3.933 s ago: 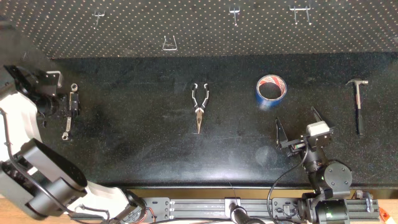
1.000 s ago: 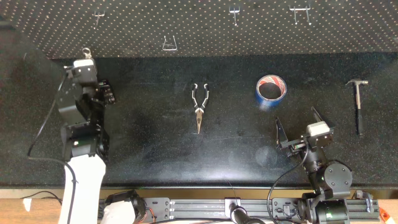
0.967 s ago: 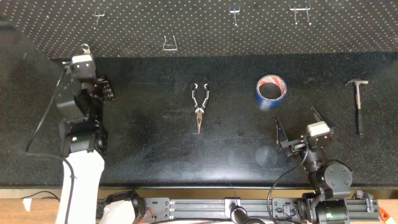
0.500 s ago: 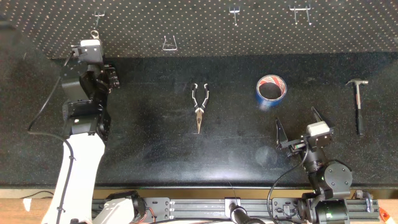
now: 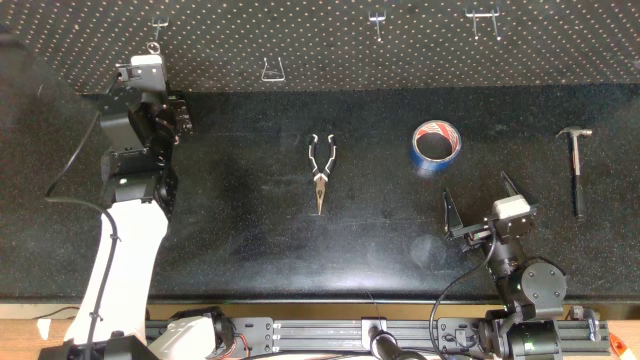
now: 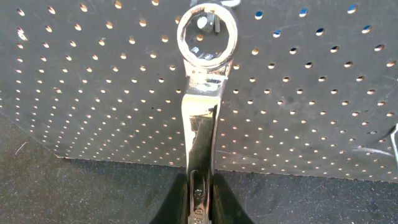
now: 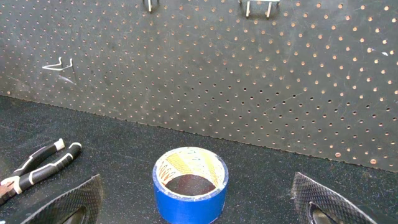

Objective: Place Tools Onto Pegboard

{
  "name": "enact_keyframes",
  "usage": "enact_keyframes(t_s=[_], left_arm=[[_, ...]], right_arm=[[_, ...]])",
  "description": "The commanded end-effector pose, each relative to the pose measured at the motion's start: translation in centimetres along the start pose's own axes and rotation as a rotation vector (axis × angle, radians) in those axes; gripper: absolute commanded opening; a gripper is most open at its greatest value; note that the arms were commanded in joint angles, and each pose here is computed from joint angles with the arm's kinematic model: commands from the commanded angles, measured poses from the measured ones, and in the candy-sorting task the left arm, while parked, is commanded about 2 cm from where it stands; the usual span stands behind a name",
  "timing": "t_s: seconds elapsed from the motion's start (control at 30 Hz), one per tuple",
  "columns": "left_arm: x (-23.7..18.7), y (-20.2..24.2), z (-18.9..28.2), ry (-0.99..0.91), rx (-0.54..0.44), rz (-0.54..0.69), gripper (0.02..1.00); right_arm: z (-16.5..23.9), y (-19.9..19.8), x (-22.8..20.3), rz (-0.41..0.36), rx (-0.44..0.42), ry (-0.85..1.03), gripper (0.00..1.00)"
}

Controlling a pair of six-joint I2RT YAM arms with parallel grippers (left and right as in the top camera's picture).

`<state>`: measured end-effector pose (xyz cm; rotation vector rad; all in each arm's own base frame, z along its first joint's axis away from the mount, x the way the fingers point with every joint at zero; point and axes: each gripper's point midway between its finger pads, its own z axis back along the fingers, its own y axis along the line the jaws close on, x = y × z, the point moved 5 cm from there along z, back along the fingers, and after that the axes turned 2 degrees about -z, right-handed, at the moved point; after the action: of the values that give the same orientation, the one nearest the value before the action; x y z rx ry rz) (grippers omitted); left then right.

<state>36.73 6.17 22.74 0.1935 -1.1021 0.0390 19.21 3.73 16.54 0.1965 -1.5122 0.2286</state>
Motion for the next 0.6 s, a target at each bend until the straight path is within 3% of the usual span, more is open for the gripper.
enact_keyframes(t_s=[0.03, 0.6], left_arm=[[1.7, 0.4, -0.1, -0.046, 0.018, 0.018, 0.029], [1.8, 0.0, -4.8, -0.09, 0.0, 0.02, 0.036]], right_arm=[[0.0, 0.1, -0.1, 0.01, 0.006, 0.002, 0.985], [0.0, 0.1, -0.1, 0.01, 0.006, 0.002, 0.985]])
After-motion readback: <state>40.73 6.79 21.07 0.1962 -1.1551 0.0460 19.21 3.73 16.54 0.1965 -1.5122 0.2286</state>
